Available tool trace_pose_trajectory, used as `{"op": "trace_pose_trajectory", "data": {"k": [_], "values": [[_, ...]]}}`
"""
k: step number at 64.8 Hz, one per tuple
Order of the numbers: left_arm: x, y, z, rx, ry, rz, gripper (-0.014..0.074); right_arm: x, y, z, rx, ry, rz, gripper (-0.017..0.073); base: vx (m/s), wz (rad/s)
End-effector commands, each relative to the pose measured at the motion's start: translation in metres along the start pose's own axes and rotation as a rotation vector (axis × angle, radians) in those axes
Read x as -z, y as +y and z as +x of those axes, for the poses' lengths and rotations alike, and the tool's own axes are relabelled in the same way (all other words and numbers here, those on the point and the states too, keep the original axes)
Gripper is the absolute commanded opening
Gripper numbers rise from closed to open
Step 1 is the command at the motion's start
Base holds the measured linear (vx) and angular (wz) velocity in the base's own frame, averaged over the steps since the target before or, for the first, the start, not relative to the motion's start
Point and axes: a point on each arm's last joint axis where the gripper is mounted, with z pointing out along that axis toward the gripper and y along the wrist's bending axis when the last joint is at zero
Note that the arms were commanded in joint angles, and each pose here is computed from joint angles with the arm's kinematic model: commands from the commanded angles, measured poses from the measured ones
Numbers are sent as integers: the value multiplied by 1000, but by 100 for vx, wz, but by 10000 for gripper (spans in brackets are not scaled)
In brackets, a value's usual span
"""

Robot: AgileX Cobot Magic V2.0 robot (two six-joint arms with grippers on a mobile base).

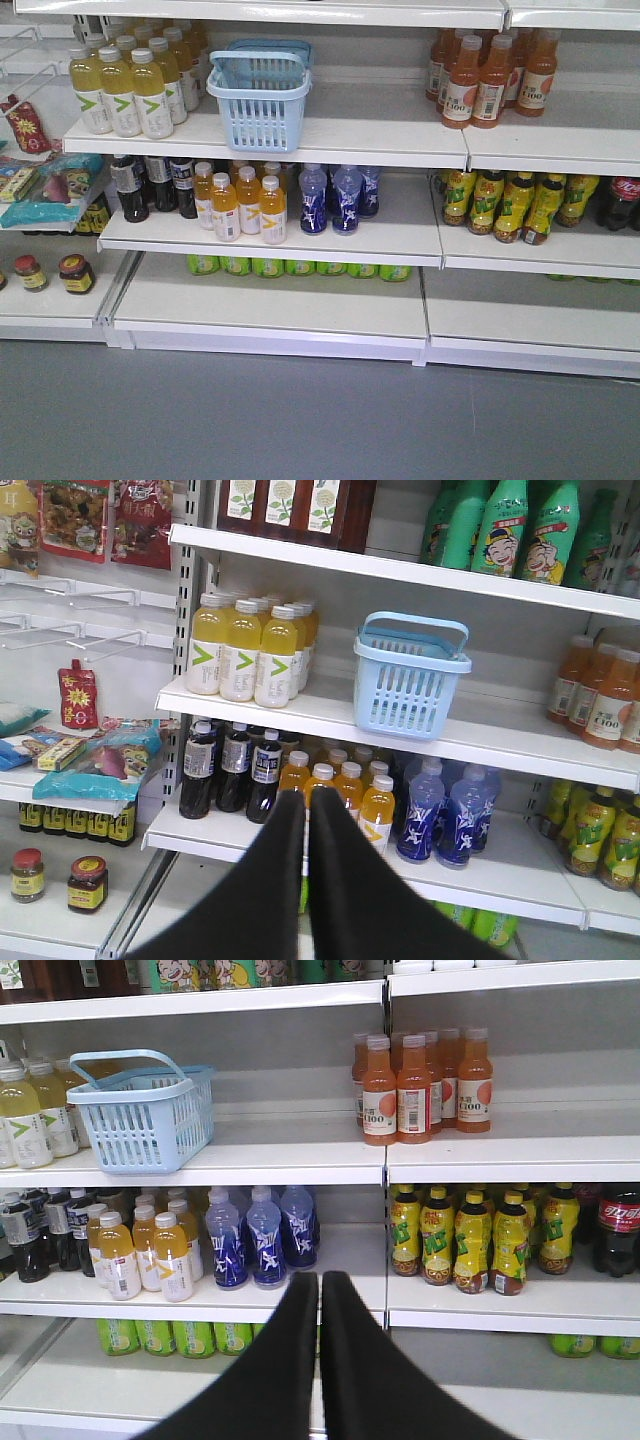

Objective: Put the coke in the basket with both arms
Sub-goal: 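Drive the base toward the shelf holding the light-blue basket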

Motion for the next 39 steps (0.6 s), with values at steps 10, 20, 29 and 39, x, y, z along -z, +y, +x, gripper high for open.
{"op": "trace_pose_trajectory", "data": {"k": [10,20,29,39], "values": [[2,-3,-6,2,-86,34,-6,1,0,-3,12,-79,-5,-4,14,0],[2,-3,-6,2,-86,34,-6,1,0,-3,12,-79,-5,-4,14,-1],[2,-3,-6,2,-86,34,-6,1,0,-3,12,-79,-5,-4,15,-1],[2,-3,-6,2,-86,34,-6,1,0,-3,12,-80,-5,-4,16,-1]]}}
